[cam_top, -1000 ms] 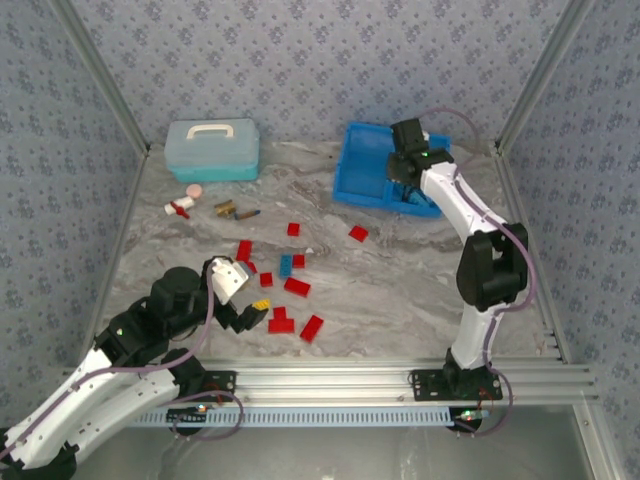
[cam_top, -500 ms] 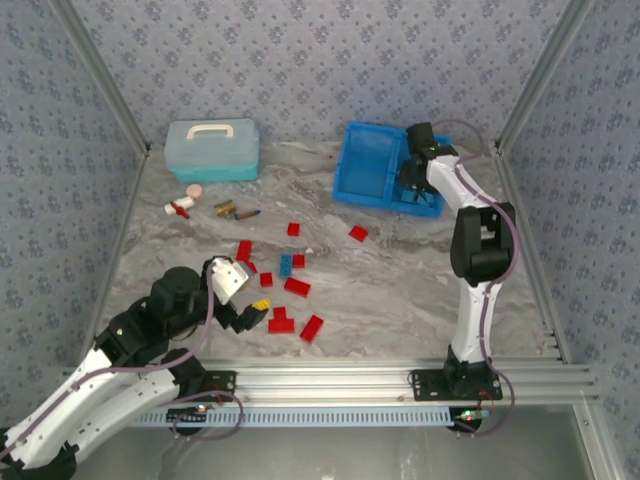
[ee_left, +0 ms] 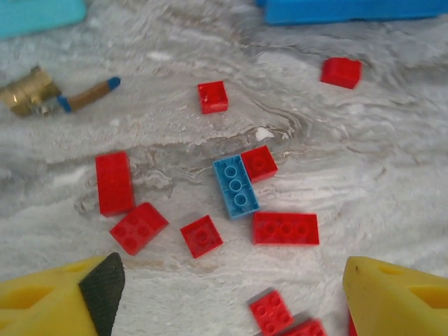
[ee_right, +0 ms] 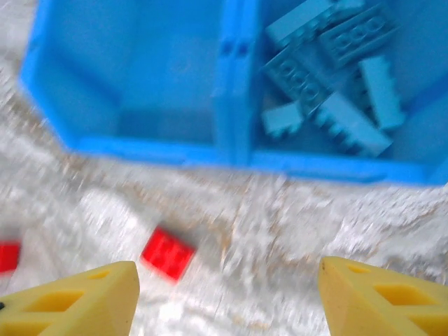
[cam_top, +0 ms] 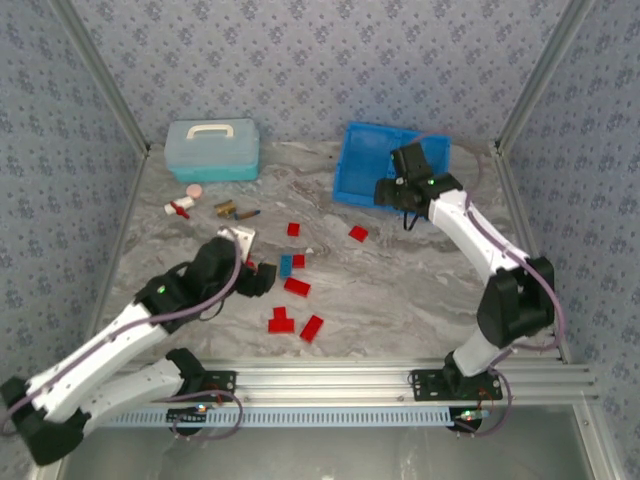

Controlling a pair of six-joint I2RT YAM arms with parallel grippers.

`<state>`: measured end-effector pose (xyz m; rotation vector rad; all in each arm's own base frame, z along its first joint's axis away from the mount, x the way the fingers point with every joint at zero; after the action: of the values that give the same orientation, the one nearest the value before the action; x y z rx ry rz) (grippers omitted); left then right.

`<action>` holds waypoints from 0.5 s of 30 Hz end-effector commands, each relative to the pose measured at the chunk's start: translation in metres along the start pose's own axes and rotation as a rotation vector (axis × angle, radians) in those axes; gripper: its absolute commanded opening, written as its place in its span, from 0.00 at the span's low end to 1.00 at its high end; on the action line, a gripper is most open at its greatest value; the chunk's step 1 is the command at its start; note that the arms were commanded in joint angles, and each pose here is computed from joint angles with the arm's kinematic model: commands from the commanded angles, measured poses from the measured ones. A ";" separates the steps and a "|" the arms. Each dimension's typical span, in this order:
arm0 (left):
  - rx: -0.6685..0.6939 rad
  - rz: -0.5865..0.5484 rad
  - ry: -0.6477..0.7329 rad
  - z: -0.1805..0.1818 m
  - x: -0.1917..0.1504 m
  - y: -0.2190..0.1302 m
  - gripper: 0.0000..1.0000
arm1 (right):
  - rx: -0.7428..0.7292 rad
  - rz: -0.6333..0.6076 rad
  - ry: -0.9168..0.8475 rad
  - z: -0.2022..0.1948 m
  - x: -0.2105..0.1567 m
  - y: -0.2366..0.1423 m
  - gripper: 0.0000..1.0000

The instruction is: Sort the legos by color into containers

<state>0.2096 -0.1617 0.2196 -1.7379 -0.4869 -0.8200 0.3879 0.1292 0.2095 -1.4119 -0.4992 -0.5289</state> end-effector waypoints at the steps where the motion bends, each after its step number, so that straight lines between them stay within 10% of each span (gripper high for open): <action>1: 0.146 0.076 -0.115 -0.002 0.001 0.021 0.74 | 0.046 0.020 0.021 0.008 -0.027 -0.021 0.73; 15: 0.214 0.414 -0.106 -0.020 -0.028 0.124 0.52 | 0.043 -0.004 0.043 -0.017 -0.063 -0.070 0.82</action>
<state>0.2605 -0.2036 0.1190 -1.5626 -0.2838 -0.3766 0.3022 0.1179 0.2275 -1.3262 -0.5062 -0.5457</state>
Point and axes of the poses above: each hand's point on the last joint's axis, 136 mm out from that joint toward the fingers, its own y axis out along the fingers, its own z axis along the line the jaws close on, x = y × z, the point moved 2 cm from there along -y, back along the fingers, and after that the axes turned 5 degrees about -y, right-handed, at the moved point
